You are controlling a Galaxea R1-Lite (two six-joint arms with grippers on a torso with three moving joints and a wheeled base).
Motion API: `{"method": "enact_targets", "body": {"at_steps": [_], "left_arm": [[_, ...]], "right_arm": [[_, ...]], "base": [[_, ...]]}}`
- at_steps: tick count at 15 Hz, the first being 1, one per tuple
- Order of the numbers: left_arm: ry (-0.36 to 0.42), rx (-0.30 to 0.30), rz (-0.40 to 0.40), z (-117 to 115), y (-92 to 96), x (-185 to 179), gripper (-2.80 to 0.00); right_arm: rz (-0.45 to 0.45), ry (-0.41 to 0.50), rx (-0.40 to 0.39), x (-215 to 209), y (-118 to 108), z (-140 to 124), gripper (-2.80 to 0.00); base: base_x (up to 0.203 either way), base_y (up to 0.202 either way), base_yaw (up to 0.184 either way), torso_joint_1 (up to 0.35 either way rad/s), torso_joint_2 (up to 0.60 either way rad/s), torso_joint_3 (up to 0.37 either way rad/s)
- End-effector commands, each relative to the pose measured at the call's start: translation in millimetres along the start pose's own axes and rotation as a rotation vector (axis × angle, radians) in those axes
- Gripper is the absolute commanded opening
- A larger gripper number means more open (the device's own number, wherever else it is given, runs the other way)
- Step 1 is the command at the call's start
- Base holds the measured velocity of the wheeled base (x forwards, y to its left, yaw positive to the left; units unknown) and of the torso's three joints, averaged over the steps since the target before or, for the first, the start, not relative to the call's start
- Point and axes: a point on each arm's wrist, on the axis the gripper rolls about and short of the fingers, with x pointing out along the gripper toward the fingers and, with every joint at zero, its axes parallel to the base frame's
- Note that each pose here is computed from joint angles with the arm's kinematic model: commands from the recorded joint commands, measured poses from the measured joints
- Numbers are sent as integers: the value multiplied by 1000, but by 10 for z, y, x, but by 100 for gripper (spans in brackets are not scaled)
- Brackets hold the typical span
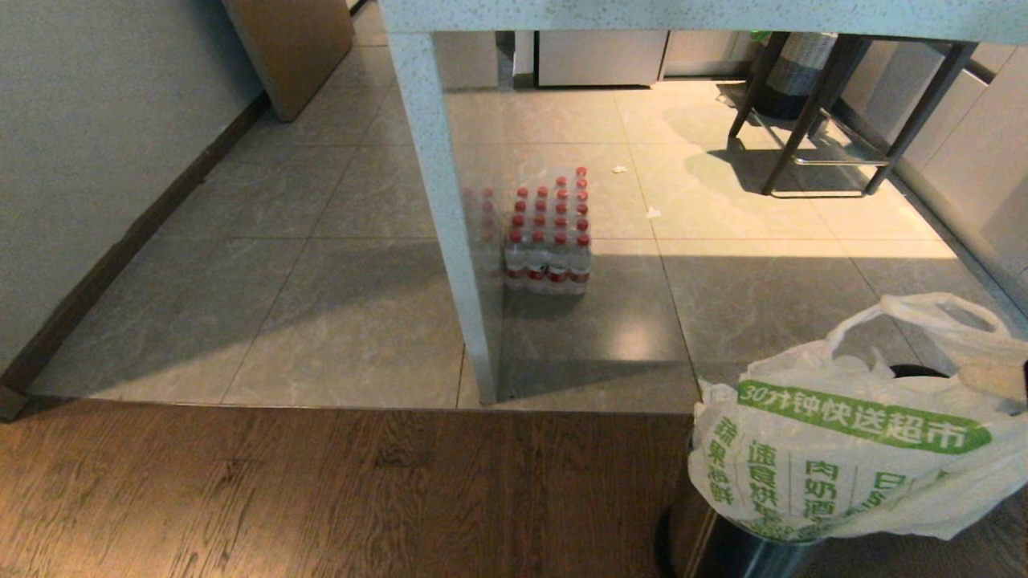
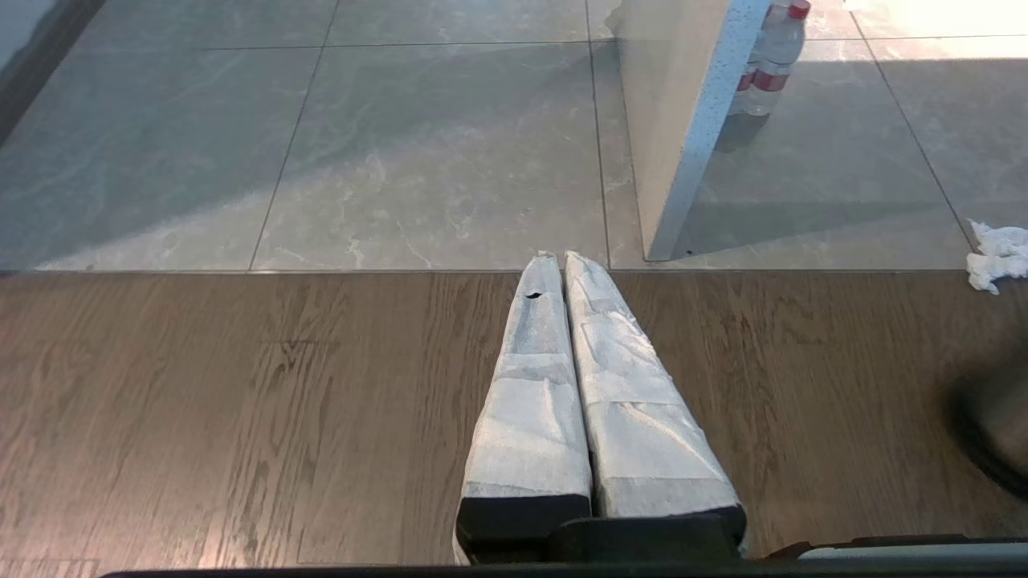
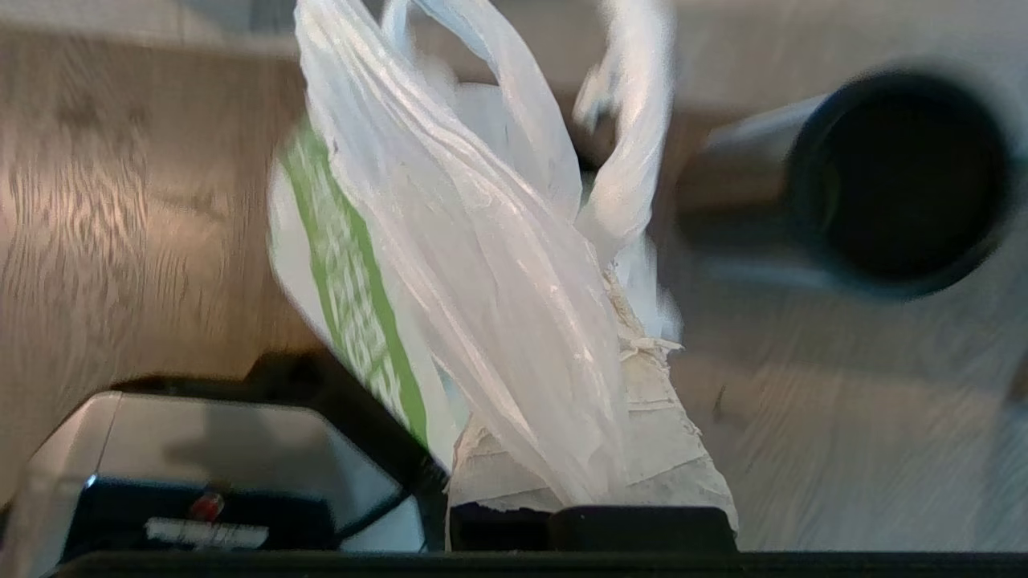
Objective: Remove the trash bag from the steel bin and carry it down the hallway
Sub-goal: Pick up the trash bag
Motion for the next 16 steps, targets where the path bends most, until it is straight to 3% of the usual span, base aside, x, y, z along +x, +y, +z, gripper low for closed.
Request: {"method": "enact_targets", "body": {"at_steps": [1,2,5,10,14,16], "left_arm": [[-1,0,0,0,0,0,-280],[-1,0,0,0,0,0,-280],[-1,0,0,0,0,0,-280],[-1,0,0,0,0,0,-280],[-1,0,0,0,0,0,-280],[-1,0,0,0,0,0,-280]], "right_arm": [[-7,-134,-15,-358,-18,15,-280],[-6,-158,-19,-430,-20,-6,-280],[-3,-110,-23,-335,-9,-173,-280],[-12,-188,-13,-46,-18,191,-280],[-29,-296,-5,341,-34,762,-280],[-30,-269,-8,410,-27,676,-280]], "base": [[0,0,0,0,0,0],[0,0,0,0,0,0],[0,0,0,0,0,0],[0,0,0,0,0,0],[0,0,0,0,0,0],[0,0,0,0,0,0]]}}
